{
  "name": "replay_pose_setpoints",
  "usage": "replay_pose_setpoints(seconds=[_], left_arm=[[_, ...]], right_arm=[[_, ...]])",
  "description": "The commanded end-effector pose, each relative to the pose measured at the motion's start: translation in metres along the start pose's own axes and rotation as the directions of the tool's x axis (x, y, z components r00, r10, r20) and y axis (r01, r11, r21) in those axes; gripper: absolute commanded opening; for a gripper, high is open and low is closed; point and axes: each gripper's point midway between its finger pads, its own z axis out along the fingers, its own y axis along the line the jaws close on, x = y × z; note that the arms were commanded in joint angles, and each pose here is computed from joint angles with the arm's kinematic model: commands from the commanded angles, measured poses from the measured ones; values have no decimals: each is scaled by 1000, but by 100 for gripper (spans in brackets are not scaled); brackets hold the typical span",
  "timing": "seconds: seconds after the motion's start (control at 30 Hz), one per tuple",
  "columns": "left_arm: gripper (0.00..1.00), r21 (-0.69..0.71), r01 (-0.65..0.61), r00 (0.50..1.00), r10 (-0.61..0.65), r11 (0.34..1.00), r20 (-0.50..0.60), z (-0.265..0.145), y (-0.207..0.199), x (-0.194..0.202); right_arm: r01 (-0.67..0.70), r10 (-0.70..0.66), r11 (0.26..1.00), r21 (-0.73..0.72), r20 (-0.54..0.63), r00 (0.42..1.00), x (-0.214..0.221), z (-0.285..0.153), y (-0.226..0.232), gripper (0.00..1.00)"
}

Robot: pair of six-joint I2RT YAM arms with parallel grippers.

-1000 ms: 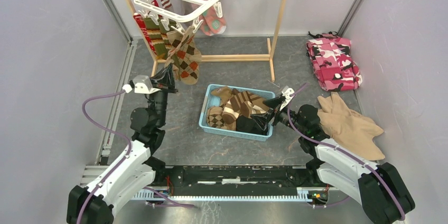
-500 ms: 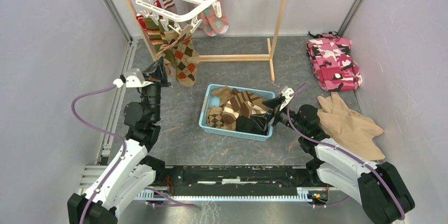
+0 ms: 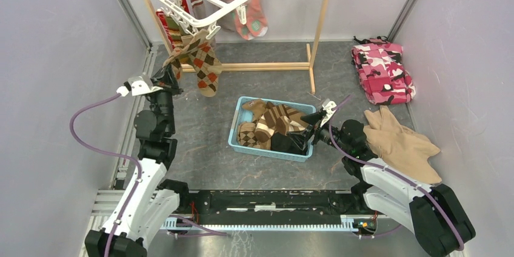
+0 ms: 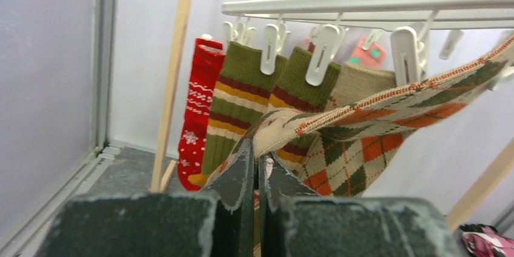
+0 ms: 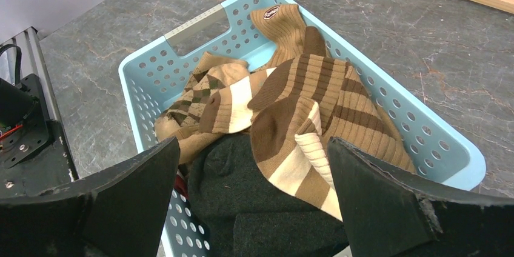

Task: Clip the socks to the hanger
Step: Rotate the hanger at the clothesline.

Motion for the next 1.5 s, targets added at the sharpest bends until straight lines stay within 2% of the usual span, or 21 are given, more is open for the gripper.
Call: replay_pose_setpoints(seconds=[0.0, 0.33, 0.53, 1.03, 1.47], left_arm=[[2, -1, 62, 997, -62, 998, 50, 12, 2, -28], [2, -78, 77, 996, -73, 994, 48, 36, 50, -36], [2, -93, 148, 988, -144, 985, 55, 52, 85, -40], [2, -17, 215, 975, -215, 977, -47, 98, 93, -13], [2, -17, 248, 966, -248, 969, -67, 105, 98, -5]], right_arm=[[20, -19, 1000, -24, 39, 999, -11, 3, 3, 98], [21, -20, 999, -27, 37, 999, -10, 3, 3, 98], [24, -23, 999, -31, 42, 999, -12, 2, 5, 98], [13, -12, 998, -56, 29, 999, -9, 4, 8, 98], [5, -3, 997, -80, 29, 1000, -9, 6, 12, 98]])
